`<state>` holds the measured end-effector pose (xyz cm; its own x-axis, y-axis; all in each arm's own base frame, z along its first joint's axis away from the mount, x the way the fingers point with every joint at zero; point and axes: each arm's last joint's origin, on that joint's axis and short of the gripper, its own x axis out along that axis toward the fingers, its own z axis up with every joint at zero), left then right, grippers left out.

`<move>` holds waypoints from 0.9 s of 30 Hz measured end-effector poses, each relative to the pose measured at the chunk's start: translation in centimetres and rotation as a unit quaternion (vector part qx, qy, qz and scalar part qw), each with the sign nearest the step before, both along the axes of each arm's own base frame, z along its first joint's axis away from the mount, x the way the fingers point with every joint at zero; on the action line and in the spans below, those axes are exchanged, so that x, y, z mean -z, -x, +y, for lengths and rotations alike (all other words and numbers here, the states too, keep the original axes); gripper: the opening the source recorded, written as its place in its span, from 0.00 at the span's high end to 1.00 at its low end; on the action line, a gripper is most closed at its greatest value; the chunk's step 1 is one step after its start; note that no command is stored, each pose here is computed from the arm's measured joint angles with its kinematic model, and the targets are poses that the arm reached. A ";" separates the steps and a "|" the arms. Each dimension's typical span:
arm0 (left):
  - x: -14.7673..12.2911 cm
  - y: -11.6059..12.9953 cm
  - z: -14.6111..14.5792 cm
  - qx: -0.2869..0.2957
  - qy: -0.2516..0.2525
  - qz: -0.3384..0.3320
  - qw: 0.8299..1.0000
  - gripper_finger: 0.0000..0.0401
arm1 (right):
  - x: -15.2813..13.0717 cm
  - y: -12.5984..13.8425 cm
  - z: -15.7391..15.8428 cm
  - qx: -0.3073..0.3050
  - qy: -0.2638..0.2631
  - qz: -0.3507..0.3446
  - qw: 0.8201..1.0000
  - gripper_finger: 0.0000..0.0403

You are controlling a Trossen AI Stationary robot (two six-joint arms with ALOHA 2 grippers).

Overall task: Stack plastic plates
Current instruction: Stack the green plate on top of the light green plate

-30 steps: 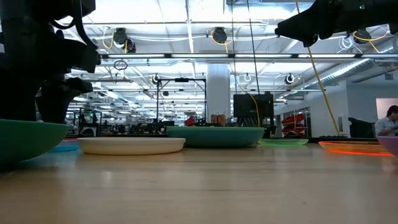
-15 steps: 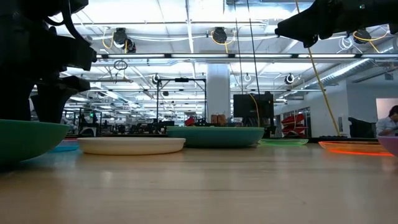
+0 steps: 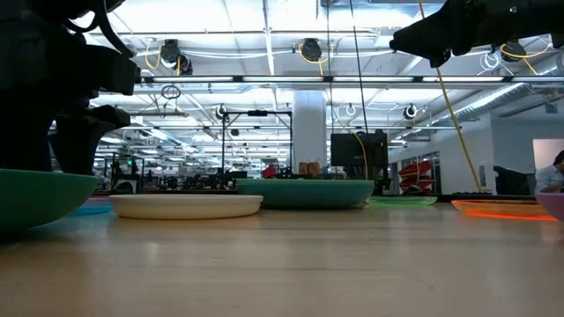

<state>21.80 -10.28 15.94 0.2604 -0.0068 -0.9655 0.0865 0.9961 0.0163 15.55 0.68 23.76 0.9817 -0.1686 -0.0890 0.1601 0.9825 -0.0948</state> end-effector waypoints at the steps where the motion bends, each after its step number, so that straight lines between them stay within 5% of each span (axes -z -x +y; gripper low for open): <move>1: 0.0 0.0 0.0 0.000 0.000 0.000 1.000 0.52 | 0.0 0.0 0.0 0.000 0.000 0.000 1.000 0.68; 27: 0.8 0.2 -0.7 0.005 -0.008 0.019 1.000 0.52 | 0.0 0.0 0.0 0.000 0.002 0.000 1.000 0.68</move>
<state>21.65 -10.96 15.09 0.2232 0.0067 -0.9748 0.0979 0.9948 0.0292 15.55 0.68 23.76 0.9816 -0.1689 -0.0891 0.1600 0.9821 -0.0993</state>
